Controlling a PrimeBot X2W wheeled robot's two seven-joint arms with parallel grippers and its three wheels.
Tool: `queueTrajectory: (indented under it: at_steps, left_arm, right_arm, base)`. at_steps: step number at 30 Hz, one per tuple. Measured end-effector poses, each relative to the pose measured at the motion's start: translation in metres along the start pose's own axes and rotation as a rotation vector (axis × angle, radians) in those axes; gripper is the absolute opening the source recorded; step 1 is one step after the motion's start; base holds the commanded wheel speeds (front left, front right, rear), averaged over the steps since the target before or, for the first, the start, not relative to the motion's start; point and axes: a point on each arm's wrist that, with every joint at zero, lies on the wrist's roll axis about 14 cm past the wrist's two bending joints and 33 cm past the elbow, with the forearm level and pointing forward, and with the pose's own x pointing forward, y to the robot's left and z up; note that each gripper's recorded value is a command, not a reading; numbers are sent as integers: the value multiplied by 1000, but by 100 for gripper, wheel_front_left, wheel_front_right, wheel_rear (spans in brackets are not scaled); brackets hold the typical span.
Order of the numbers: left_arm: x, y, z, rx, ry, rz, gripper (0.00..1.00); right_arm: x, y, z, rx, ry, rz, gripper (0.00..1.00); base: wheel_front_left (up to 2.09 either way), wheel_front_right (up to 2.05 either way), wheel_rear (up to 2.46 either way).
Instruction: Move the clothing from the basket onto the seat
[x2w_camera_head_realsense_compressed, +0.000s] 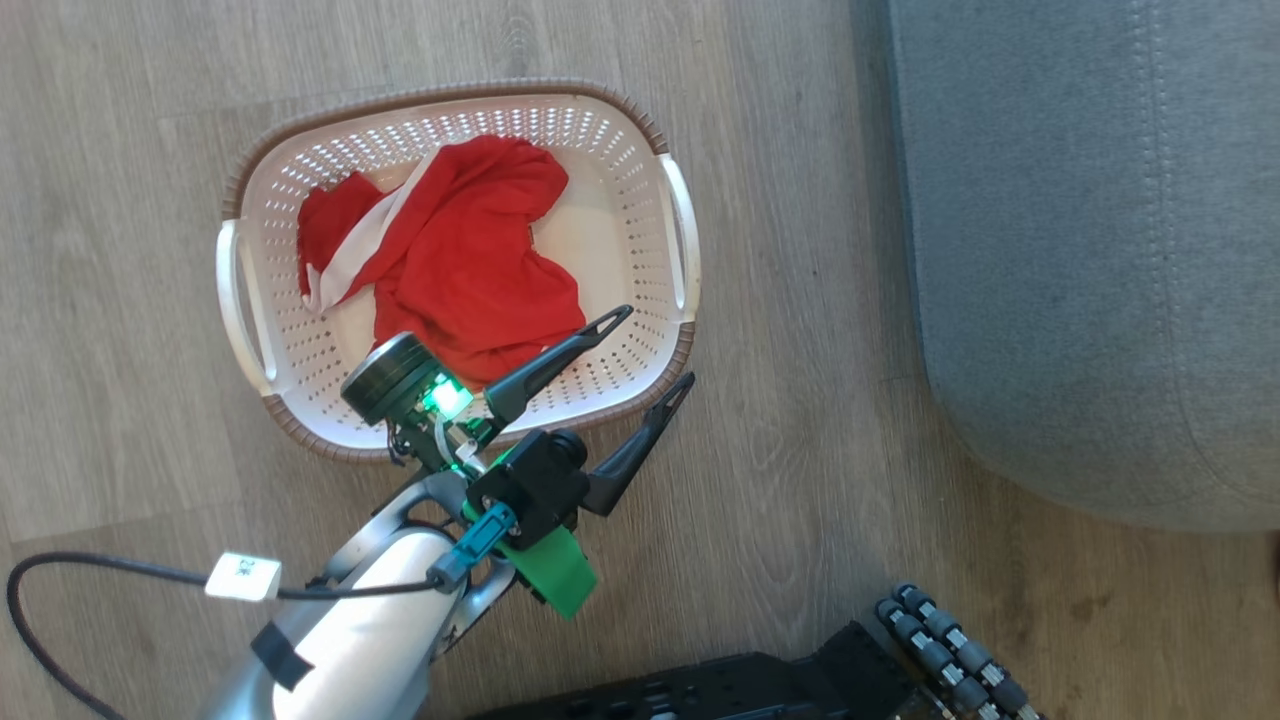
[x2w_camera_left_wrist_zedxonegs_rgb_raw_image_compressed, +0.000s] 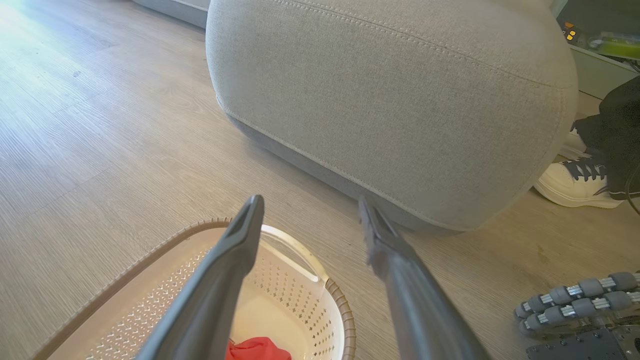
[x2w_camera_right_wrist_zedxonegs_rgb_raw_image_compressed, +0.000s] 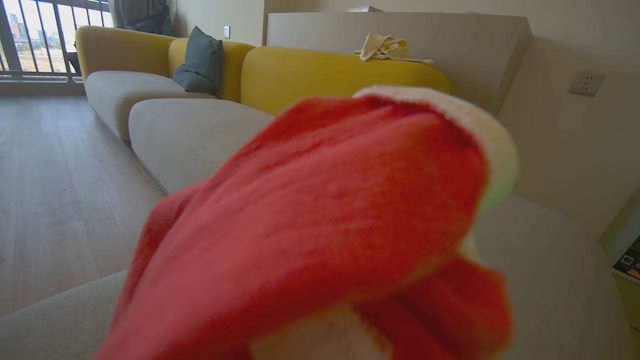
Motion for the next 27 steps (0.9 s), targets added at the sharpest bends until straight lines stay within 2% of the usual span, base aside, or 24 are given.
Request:
queueTrajectory:
  at_steps: [9,15,18,19,20,21,27]
  left_arm:
    - [2,0,-1,-2,-1,2,100]
    - [5,-3,-1,-5,-6,-9,100]
    - [6,-4,0,-6,-9,-14,100]
    - [6,-4,0,-5,-10,-15,100]
    - [6,-5,1,-4,-11,-15,100]
    - [6,-5,1,-3,-12,-16,100]
    - [6,-6,10,16,-21,-17,100]
  right_arm:
    - [-25,5,-73,-54,253,31,0]
    - [-41,9,-105,-89,410,67,0]
    - [-46,13,-111,-91,441,85,0]
    - [-46,14,-111,-87,443,88,30]
    - [-45,15,-109,-82,439,89,69]
    - [-43,14,-106,-85,431,89,100]
    - [-45,8,-97,-69,434,79,100]
  base:
    - [0,0,0]
    - [0,0,0]
    - [0,0,0]
    - [0,0,0]
    - [0,0,0]
    - [0,0,0]
    - [0,0,0]
